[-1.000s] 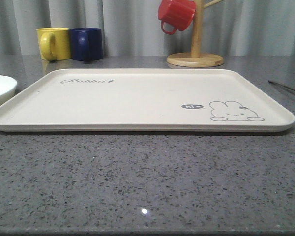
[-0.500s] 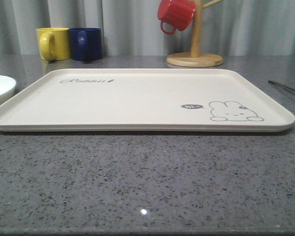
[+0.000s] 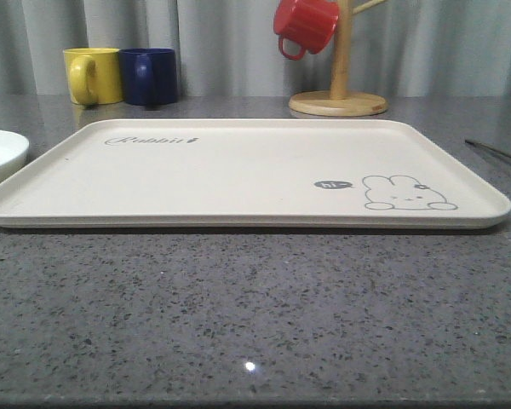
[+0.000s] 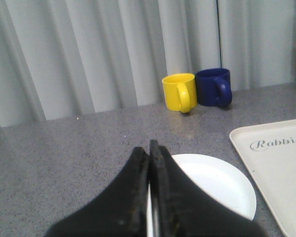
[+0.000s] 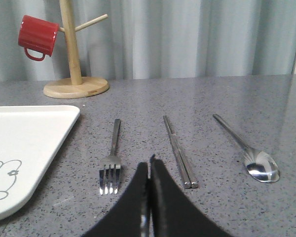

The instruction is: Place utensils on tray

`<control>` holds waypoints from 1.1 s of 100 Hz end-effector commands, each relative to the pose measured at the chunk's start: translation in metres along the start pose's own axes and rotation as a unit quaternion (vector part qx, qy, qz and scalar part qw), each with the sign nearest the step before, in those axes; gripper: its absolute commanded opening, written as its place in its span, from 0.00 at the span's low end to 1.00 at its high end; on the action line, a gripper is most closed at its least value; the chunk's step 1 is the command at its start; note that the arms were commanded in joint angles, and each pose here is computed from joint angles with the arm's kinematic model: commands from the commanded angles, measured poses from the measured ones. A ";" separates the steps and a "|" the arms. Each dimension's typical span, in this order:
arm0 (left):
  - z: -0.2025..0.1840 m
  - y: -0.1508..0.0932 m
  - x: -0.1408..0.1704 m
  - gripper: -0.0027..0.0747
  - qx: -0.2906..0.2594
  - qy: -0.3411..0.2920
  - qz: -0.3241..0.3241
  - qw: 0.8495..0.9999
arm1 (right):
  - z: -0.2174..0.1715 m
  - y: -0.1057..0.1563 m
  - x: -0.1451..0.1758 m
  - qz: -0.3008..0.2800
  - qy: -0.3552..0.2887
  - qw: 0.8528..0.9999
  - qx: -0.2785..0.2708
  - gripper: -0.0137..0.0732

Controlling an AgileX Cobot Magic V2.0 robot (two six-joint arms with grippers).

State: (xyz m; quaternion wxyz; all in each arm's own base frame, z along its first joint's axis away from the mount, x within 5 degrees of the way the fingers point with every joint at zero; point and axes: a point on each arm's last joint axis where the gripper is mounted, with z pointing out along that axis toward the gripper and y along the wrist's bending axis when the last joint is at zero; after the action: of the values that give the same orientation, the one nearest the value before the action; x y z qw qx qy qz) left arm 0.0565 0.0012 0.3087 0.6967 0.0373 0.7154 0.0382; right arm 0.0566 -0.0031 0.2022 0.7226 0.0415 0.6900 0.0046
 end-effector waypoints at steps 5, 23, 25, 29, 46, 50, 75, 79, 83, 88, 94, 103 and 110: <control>0.017 0.004 -0.032 0.01 -0.001 0.037 -0.005 0.999 | -0.002 0.001 -0.008 -0.003 -0.047 0.999 -0.006 0.08; 0.052 0.005 -0.040 0.04 -0.001 0.136 -0.038 0.990 | -0.002 0.001 -0.008 -0.003 -0.047 0.999 -0.006 0.08; 0.055 0.005 -0.041 0.06 -0.001 0.142 -0.038 0.989 | -0.002 0.001 -0.008 -0.003 -0.047 0.999 -0.006 0.08; 0.063 0.004 -0.040 0.12 -0.001 0.159 -0.037 0.987 | -0.002 0.001 -0.008 -0.003 -0.047 0.999 -0.006 0.08; 0.088 0.003 -0.044 0.56 0.003 0.187 -0.049 0.981 | -0.002 0.001 -0.008 -0.003 -0.047 0.999 -0.006 0.08; 0.094 0.003 -0.045 0.64 0.002 0.194 -0.057 0.979 | -0.002 0.001 -0.008 -0.003 -0.047 0.999 -0.006 0.08; 0.133 0.004 -0.055 0.70 -0.013 0.274 -0.091 0.957 | -0.002 0.001 -0.008 -0.003 -0.047 0.999 -0.006 0.08; 0.139 0.005 -0.058 0.70 -0.016 0.284 -0.090 0.954 | -0.002 0.001 -0.008 -0.003 -0.047 0.999 -0.006 0.08; 0.146 0.006 -0.059 0.70 -0.024 0.300 -0.093 0.949 | -0.002 0.001 -0.008 -0.003 -0.047 0.999 -0.006 0.08; 0.154 0.008 -0.063 0.70 -0.035 0.312 -0.096 0.944 | -0.002 0.001 -0.008 -0.003 -0.047 0.999 -0.006 0.08; 0.164 0.010 -0.063 0.70 -0.047 0.333 -0.094 0.937 | -0.002 0.001 -0.008 -0.003 -0.047 0.999 -0.006 0.08; 0.178 0.015 -0.062 0.70 -0.064 0.364 -0.094 0.925 | -0.002 0.001 -0.008 -0.003 -0.047 0.999 -0.006 0.08; 0.187 0.023 -0.059 0.70 -0.081 0.391 -0.106 0.911 | -0.002 0.001 -0.008 -0.003 -0.047 0.999 -0.006 0.08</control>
State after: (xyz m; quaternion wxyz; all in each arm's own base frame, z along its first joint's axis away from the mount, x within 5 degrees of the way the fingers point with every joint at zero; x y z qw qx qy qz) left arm 0.2343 0.0089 0.3518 0.3550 -0.0880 0.9304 0.0255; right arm 0.0566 -0.0031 0.2022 0.7226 0.0415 0.6900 0.0046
